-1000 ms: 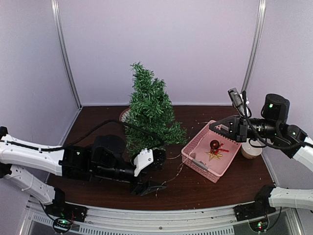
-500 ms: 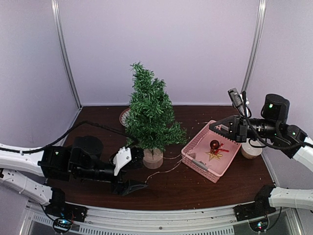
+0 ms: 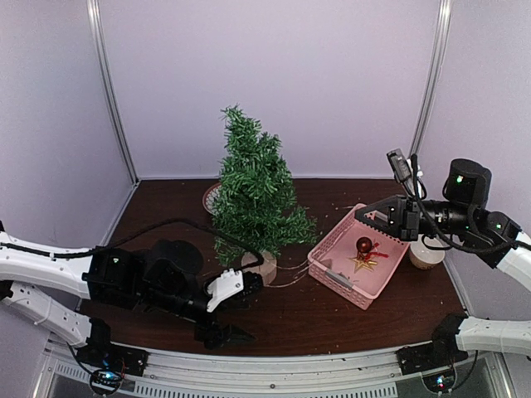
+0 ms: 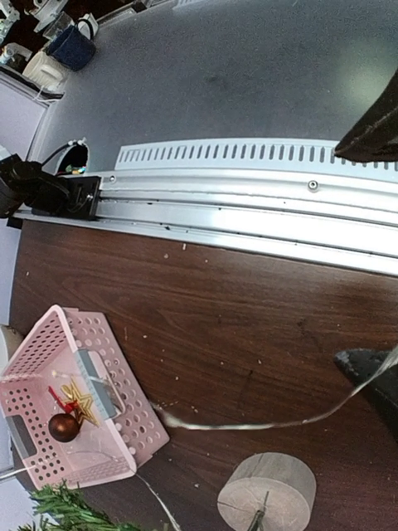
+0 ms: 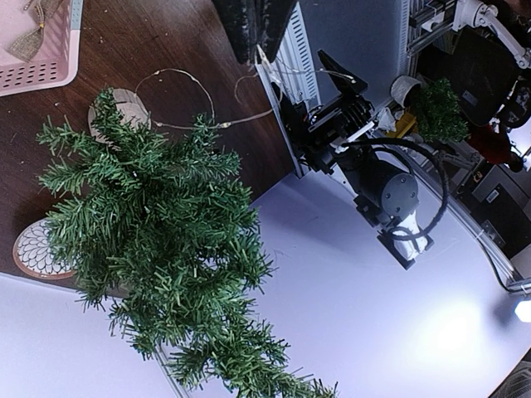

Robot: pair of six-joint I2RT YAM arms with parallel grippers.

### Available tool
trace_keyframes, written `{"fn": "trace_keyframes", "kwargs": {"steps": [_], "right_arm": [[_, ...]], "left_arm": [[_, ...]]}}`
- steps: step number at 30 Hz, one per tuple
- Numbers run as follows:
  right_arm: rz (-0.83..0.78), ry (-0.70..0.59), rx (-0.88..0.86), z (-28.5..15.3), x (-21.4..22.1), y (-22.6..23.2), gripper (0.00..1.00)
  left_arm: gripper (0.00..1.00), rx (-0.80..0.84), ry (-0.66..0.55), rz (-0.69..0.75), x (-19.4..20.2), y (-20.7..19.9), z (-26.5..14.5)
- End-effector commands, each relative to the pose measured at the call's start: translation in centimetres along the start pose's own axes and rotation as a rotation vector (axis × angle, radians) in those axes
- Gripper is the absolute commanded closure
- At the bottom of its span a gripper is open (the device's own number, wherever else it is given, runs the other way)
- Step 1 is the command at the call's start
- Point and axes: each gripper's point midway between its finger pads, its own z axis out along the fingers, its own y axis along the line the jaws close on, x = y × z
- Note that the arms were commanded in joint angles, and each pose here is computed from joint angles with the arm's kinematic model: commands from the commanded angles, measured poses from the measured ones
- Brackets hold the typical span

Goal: Decorate the small christmas tree

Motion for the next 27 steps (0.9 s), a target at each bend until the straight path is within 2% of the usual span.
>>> {"fn": "trace_keyframes", "kwargs": {"steps": [1, 12, 17, 24, 26, 27], "right_arm": [[-0.029, -0.018, -0.001, 0.0, -0.4, 0.2, 1.00], [-0.026, -0.009, -0.009, 0.1, -0.2, 0.2, 1.00], [-0.025, -0.010, -0.011, 0.2, -0.2, 0.2, 1.00], [-0.023, -0.004, -0.014, 0.2, 0.0, 0.2, 1.00], [-0.023, -0.005, -0.014, 0.1, 0.1, 0.2, 1.00], [-0.023, -0.004, -0.012, 0.1, 0.1, 0.2, 1.00]], "left_arm": [[0.25, 0.012, -0.094, -0.022, -3.7, -0.6, 0.2], [0.46, -0.125, -0.154, -0.043, -5.3, 1.6, -0.9], [0.61, -0.132, -0.166, -0.040, -5.7, 1.8, -0.9], [0.72, -0.181, -0.182, -0.069, -6.2, 2.7, -0.8], [0.79, -0.192, -0.189, -0.075, -6.3, 2.9, -0.9], [0.87, -0.194, -0.188, -0.075, -6.1, 2.9, -0.9]]}}
